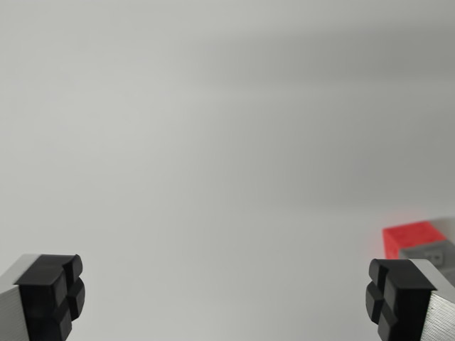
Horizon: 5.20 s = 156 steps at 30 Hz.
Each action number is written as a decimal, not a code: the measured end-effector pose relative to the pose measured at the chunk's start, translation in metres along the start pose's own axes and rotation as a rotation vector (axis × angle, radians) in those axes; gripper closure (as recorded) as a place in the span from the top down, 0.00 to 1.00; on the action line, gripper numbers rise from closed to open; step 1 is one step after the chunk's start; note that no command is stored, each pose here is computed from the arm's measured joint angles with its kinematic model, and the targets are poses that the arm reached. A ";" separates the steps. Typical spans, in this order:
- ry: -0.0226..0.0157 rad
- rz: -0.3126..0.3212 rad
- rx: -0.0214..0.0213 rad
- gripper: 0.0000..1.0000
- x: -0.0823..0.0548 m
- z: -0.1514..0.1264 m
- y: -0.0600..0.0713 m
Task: Destack cube
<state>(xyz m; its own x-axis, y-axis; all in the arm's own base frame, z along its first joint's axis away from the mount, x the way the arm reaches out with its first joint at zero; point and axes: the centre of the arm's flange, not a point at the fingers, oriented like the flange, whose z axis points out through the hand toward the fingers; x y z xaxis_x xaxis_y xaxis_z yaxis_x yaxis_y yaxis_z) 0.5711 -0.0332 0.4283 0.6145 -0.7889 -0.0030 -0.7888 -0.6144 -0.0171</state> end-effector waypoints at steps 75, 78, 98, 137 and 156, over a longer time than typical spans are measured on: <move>-0.0050 -0.106 -0.0075 1.00 0.017 0.062 0.080; -0.0054 -0.117 -0.0081 1.00 0.019 0.069 0.088; -0.0042 -0.183 -0.0099 1.00 0.029 0.104 0.137; -0.0042 -0.344 -0.0209 1.00 0.055 0.192 0.252; -0.0064 -0.348 -0.0214 1.00 0.054 0.252 0.258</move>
<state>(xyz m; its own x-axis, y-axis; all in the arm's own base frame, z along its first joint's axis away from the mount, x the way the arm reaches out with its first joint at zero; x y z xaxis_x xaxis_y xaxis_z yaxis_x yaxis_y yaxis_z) 0.4042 -0.2310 0.1718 0.8466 -0.5322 -0.0069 -0.5322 -0.8466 0.0028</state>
